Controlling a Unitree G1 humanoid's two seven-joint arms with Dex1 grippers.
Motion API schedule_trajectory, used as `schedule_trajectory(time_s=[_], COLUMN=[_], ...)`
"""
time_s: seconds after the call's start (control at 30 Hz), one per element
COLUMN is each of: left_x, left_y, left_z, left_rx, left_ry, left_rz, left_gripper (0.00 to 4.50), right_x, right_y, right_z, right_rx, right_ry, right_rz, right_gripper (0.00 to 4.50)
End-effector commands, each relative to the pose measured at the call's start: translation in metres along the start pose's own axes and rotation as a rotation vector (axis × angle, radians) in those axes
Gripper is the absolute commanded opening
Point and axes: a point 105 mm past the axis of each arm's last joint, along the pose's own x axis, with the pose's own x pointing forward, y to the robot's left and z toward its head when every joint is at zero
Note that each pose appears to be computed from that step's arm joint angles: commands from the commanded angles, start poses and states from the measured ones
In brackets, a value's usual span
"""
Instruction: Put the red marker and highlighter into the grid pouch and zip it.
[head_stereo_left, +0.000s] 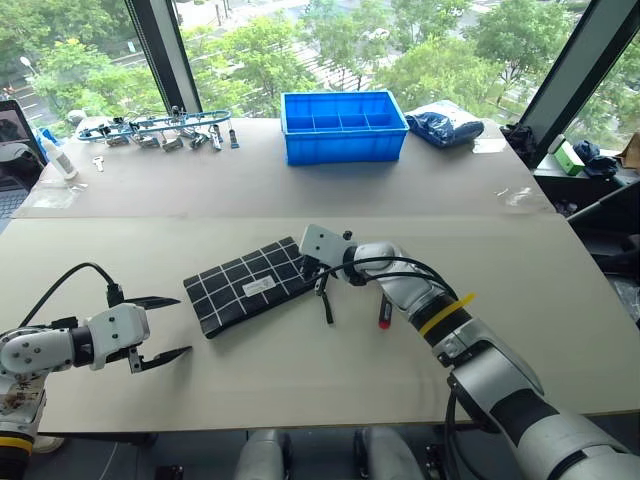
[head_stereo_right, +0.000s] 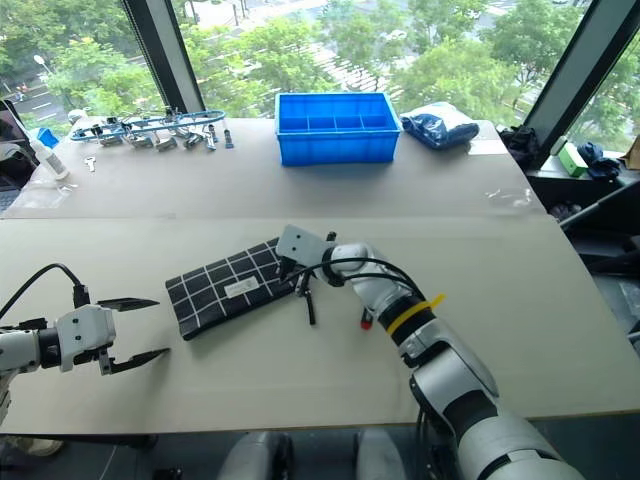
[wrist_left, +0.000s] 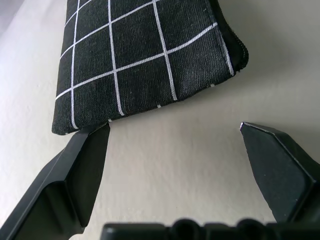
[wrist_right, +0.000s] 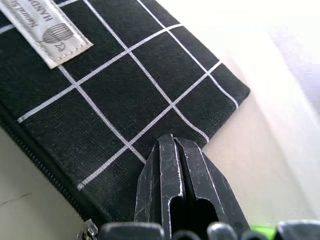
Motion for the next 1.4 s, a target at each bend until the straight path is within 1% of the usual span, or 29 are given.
schedule_trajectory(time_s=[0.03,0.2,0.27,0.43,0.53,0.63,0.7,0.77,0.9,0.97,1.1,1.17,1.3,1.4], left_x=[0.003,0.013,0.017,0.025,0.027,0.028,0.028,0.028,0.030,0.032,0.040,0.044,0.054,0.056], left_y=[0.005,0.022,0.025,0.025,0.026,0.026,0.027,0.028,0.029,0.028,0.023,0.019,-0.003,-0.006], left_z=[-0.002,0.012,0.016,0.020,0.020,0.020,0.020,0.020,0.023,0.027,0.038,0.042,0.051,0.050], left_rx=[0.059,0.153,0.170,0.176,0.173,0.167,0.166,0.166,0.176,0.190,0.219,0.233,0.286,0.311], left_ry=[0.021,-0.043,-0.062,-0.083,-0.089,-0.092,-0.092,-0.094,-0.105,-0.115,-0.143,-0.156,-0.180,-0.166], left_rz=[0.029,0.104,0.113,0.096,0.095,0.091,0.090,0.090,0.076,0.062,0.026,0.003,-0.099,-0.119], left_gripper=[4.50,4.50,4.50,4.50,4.50,4.50,4.50,4.50,4.50,4.50,4.50,4.50,4.50,4.50], right_x=[-0.007,-0.018,-0.021,-0.034,-0.034,-0.029,-0.026,-0.024,-0.023,-0.023,-0.023,-0.023,-0.021,-0.021], right_y=[-0.008,-0.008,-0.012,-0.027,-0.022,0.001,0.011,0.013,0.002,0.000,-0.010,-0.010,-0.009,-0.008], right_z=[-0.004,0.002,0.005,0.021,0.008,-0.009,-0.020,-0.032,-0.055,-0.056,-0.043,-0.043,-0.048,-0.049], right_rx=[-0.034,-0.040,-0.034,0.048,0.056,0.087,0.090,0.083,0.063,0.047,0.062,0.055,0.062,0.071], right_ry=[-0.005,-0.052,-0.063,-0.124,-0.076,-0.020,0.016,0.060,0.164,0.163,0.114,0.115,0.130,0.128], right_rz=[-0.016,0.026,0.020,0.004,0.033,0.111,0.127,0.107,0.031,0.020,-0.004,-0.003,0.001,0.005], right_gripper=[0.04,0.04,0.04,0.04,0.04,0.04,0.04,0.04,0.04,0.04,0.04,0.04,0.04,0.04])
